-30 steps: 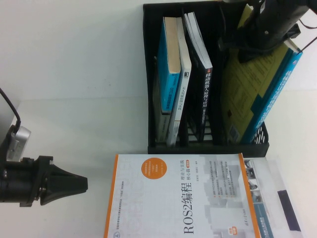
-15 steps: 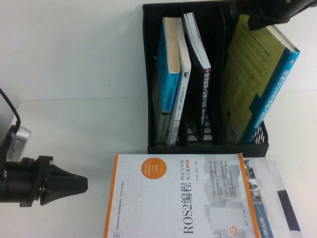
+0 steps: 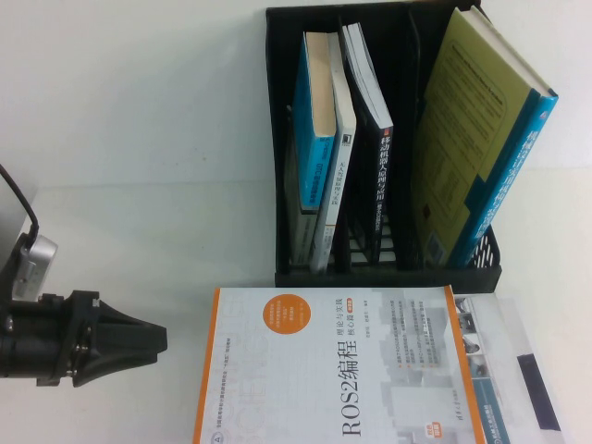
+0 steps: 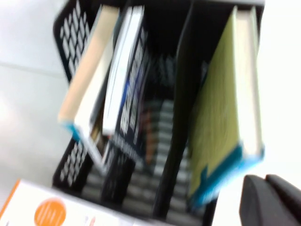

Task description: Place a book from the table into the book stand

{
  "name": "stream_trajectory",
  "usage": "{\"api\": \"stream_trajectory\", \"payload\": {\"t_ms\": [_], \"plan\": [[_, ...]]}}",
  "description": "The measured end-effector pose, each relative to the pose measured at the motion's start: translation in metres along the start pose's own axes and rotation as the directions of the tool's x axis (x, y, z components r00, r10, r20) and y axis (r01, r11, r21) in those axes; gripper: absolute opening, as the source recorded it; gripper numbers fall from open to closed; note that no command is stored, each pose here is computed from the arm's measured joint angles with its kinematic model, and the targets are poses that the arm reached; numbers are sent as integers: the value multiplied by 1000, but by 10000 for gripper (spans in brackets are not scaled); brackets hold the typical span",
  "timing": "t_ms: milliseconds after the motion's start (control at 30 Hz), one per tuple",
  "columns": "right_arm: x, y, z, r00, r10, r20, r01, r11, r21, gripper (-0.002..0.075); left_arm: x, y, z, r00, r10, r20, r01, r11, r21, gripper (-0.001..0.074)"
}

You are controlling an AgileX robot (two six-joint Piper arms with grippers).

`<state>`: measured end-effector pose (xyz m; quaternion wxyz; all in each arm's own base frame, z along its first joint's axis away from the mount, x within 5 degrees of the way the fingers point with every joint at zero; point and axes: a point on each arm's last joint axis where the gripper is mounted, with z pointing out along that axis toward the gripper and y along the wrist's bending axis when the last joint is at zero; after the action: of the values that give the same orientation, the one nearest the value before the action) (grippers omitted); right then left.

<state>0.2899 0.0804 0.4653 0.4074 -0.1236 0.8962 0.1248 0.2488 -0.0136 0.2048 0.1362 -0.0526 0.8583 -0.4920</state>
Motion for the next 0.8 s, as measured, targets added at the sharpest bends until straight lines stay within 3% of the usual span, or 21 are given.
{"api": "stream_trajectory", "payload": {"t_ms": [133, 267, 500, 800], "plan": [[52, 0, 7, 998, 51, -35, -53, 998, -35, -2, 0, 0, 0, 1000, 2, 4, -2, 1000, -5, 360], [108, 4, 28, 984, 94, -153, -113, 986, -120, -2, -1, 3, 2, 999, 35, 3, -35, 999, 4, 477], [171, 5, 60, 940, 131, -316, -195, 964, -179, -2, -5, 15, 5, 998, 69, 4, -69, 998, 6, 507], [188, 6, 70, 927, 173, -332, -247, 949, -194, -2, -11, 48, 24, 999, -13, -30, 14, 999, 32, 511]]}}
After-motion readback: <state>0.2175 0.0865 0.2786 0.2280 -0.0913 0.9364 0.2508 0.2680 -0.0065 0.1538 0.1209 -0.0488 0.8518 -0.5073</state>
